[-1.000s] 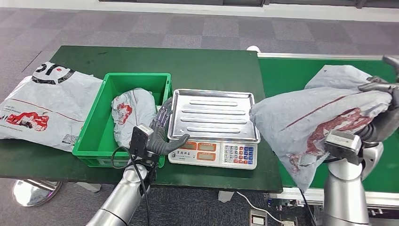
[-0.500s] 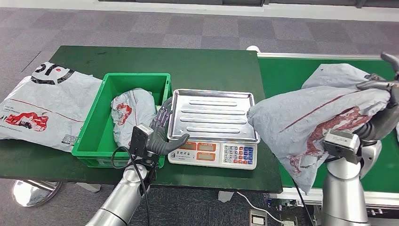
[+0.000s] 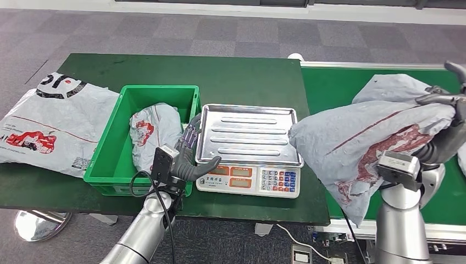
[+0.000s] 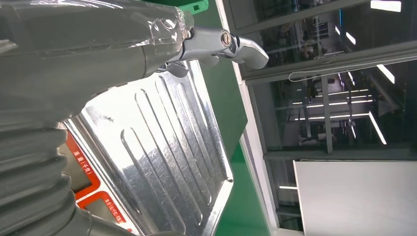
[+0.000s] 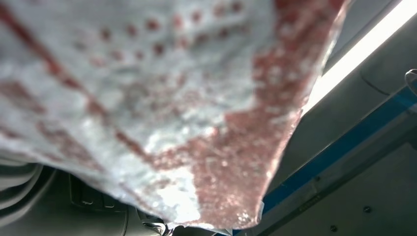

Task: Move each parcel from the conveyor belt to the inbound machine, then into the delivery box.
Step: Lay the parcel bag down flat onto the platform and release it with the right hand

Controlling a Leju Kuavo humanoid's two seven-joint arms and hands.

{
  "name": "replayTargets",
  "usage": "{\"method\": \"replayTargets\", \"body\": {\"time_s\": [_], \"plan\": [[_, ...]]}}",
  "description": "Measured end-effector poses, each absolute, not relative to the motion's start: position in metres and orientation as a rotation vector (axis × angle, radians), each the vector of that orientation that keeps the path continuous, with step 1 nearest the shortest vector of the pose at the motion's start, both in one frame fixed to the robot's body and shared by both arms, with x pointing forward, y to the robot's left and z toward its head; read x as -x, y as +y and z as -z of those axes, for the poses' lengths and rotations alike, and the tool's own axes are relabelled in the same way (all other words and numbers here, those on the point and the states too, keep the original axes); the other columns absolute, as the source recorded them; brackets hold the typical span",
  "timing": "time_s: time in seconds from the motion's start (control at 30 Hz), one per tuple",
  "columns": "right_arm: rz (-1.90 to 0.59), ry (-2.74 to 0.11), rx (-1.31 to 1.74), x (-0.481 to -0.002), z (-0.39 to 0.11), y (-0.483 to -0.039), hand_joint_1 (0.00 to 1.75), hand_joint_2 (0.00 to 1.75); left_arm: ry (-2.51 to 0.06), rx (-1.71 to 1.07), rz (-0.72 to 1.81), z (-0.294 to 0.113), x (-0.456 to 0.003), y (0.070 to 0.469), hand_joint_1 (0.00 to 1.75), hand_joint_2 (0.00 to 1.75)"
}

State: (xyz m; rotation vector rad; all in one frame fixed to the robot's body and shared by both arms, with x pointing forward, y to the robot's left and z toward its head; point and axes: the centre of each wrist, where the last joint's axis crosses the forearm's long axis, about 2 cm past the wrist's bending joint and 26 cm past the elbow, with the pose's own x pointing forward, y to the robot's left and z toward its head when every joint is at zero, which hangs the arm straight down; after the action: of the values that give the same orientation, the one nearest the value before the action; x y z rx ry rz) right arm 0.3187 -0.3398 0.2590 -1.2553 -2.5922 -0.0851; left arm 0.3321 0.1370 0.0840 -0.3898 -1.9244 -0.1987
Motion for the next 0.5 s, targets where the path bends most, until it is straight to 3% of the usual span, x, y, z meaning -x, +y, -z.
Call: {"method": "replayTargets", "body": {"time_s": [0.37, 0.5], "plan": [[0.025, -2.579, 1.219, -0.323, -0.262, -0.335, 1.75, 1.75, -1.921, 0.416, 0.206, -0.084, -0.332, 0.136, 0.0, 1.75], [-0.552, -2.406, 1.018, -0.393, -0.262, -0.272, 1.75, 1.75, -1.916, 0.535, 0.24, -0.094, -0.333, 0.116, 0.0, 1.75]]}}
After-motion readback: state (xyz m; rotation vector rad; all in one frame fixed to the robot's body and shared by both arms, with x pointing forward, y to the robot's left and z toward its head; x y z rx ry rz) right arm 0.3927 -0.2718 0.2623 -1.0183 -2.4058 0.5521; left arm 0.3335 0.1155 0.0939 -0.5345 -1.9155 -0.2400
